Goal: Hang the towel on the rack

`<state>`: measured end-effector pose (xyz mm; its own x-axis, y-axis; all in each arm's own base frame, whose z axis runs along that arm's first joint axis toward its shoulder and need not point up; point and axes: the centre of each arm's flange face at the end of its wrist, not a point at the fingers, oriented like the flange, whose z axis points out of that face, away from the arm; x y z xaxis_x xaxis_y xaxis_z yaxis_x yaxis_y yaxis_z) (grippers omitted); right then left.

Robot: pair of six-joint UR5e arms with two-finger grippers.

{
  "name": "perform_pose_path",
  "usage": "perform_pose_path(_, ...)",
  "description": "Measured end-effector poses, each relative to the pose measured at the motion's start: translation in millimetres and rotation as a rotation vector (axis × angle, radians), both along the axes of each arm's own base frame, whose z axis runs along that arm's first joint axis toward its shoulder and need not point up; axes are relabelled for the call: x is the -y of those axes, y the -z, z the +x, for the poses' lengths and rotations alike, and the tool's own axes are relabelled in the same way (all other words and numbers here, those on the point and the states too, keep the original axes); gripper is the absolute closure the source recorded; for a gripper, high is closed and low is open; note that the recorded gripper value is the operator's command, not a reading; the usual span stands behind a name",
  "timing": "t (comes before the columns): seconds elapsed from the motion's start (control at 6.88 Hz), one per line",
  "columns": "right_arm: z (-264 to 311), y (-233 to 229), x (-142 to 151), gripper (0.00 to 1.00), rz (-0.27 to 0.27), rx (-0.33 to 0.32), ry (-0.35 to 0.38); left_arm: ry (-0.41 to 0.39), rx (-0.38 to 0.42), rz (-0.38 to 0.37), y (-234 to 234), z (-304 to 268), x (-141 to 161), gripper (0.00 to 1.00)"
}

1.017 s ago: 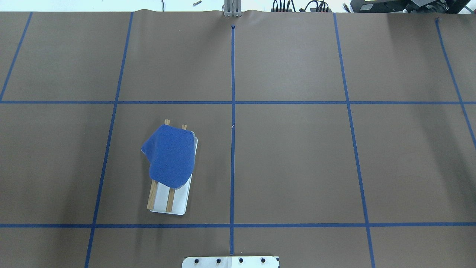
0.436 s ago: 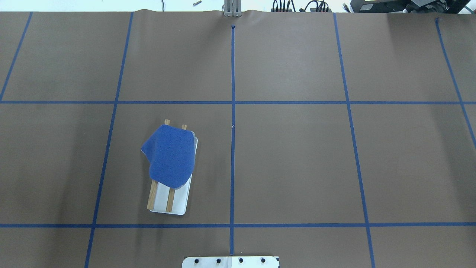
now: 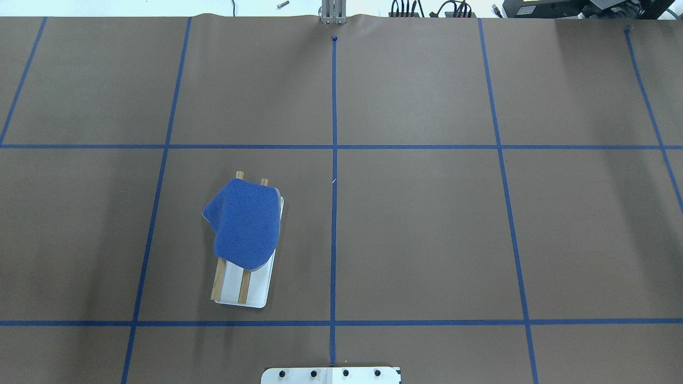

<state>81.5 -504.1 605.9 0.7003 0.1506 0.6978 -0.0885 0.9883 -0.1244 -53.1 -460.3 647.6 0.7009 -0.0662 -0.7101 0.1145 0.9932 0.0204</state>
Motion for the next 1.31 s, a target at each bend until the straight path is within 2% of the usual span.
perform_pose_path(0.44,-2.2,8.9,-0.2,0.00,0.020,-0.002,0.004,0.000,-0.017,-0.013,6.3,0.3,1.6,0.02)
perform_pose_path(1.31,-3.1,10.8,0.7,0.00,0.025,-0.002,0.006,0.000,-0.018,-0.018,7.0,-0.2,1.8,0.02)
